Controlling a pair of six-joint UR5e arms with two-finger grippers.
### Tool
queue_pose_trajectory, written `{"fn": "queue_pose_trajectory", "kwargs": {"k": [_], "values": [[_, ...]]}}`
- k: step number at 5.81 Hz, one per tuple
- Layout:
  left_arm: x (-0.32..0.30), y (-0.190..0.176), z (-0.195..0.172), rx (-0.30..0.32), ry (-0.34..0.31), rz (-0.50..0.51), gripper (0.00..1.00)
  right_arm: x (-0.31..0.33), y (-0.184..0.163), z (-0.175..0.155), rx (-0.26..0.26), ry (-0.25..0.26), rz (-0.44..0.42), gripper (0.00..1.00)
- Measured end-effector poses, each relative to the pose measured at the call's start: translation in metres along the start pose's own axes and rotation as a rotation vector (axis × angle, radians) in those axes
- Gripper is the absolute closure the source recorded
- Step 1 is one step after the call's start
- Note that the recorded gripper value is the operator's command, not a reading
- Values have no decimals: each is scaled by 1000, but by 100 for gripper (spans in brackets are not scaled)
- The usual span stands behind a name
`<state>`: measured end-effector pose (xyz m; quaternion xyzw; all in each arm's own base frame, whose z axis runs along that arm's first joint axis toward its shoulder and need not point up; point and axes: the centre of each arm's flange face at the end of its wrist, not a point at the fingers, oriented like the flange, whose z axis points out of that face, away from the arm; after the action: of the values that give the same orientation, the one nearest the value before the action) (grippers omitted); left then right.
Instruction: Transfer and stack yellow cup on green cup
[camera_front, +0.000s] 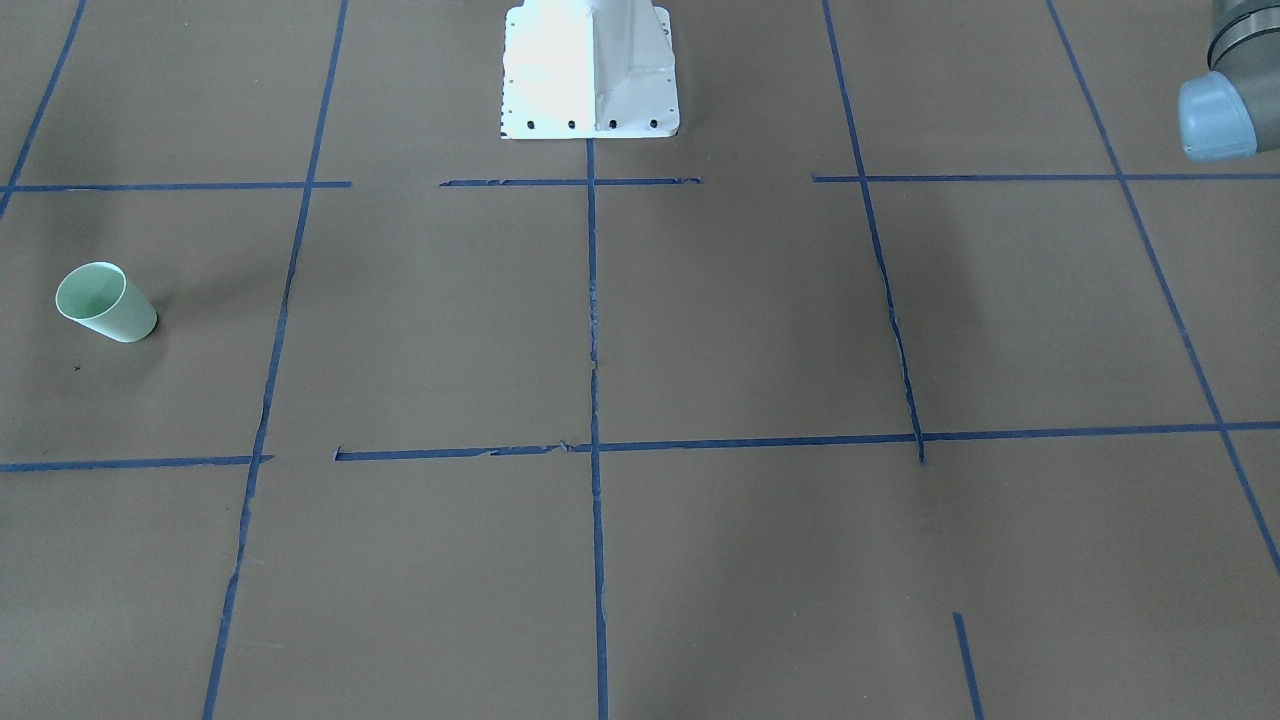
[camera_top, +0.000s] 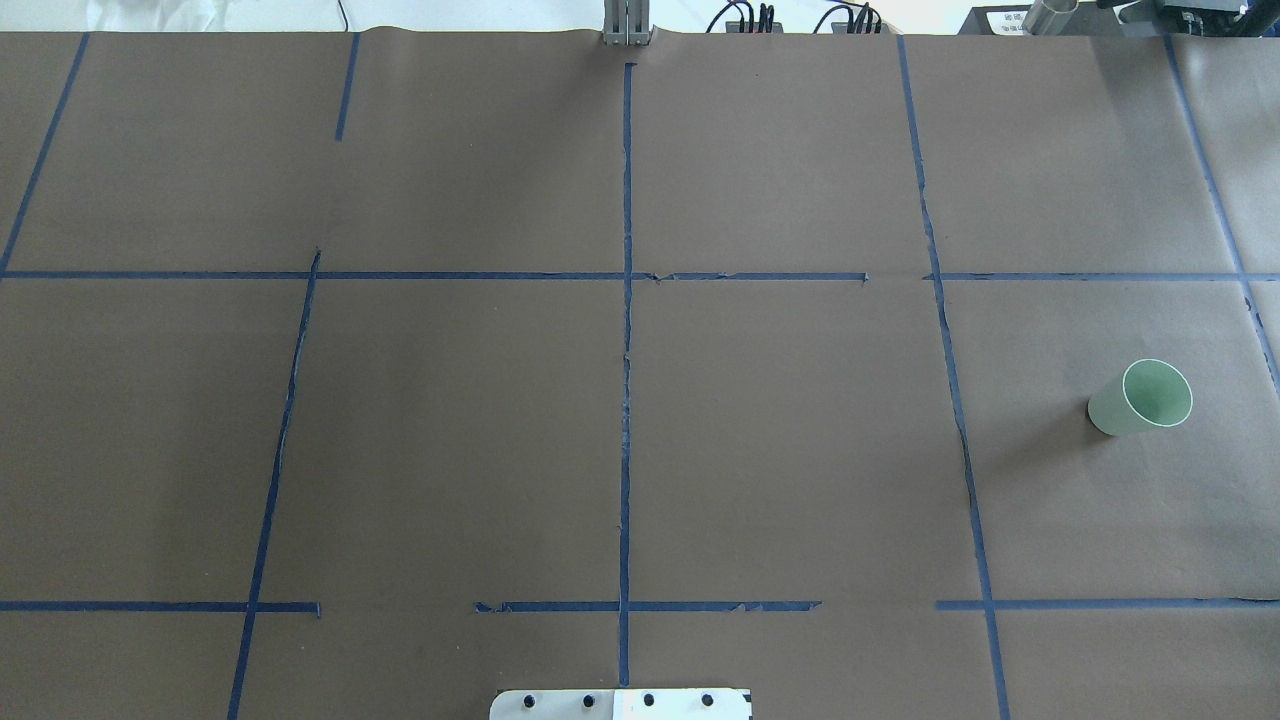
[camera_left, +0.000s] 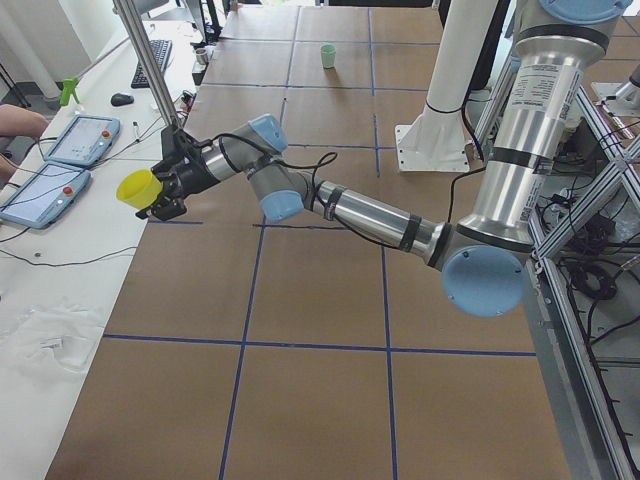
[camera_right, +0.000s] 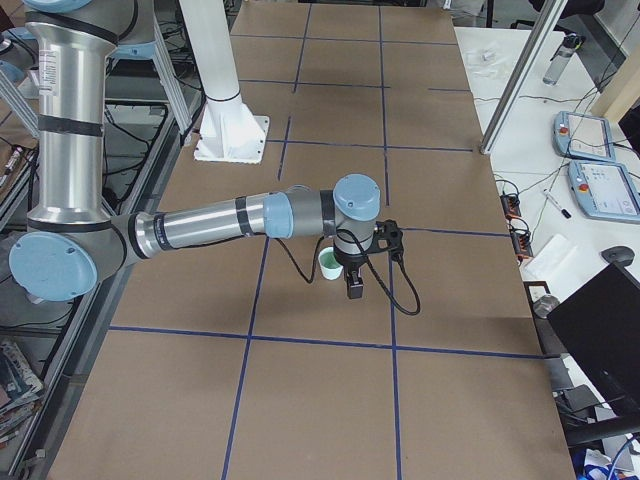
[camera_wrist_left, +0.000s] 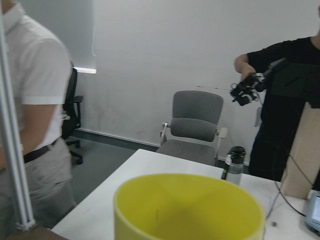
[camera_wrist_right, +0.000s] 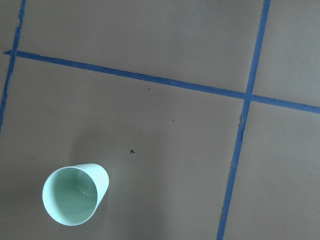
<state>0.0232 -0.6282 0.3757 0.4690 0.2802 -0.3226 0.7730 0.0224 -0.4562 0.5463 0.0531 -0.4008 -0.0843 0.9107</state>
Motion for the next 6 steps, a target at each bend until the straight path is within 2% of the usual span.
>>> {"fn": "queue_pose_trajectory", "kwargs": {"k": [2, 3, 4, 6], "values": [[122, 5, -12, -11, 212, 224, 69, -30, -38, -8, 24, -39, -58, 0], [185, 29, -25, -9, 298, 274, 69, -50, -67, -12, 35, -46, -63, 0], [241, 72, -40, 9, 334, 281, 69, -84, -101, -17, 48, -58, -37, 0], [328, 176, -74, 84, 292, 155, 69, -166, -152, -27, 66, -94, 22, 0]]}}
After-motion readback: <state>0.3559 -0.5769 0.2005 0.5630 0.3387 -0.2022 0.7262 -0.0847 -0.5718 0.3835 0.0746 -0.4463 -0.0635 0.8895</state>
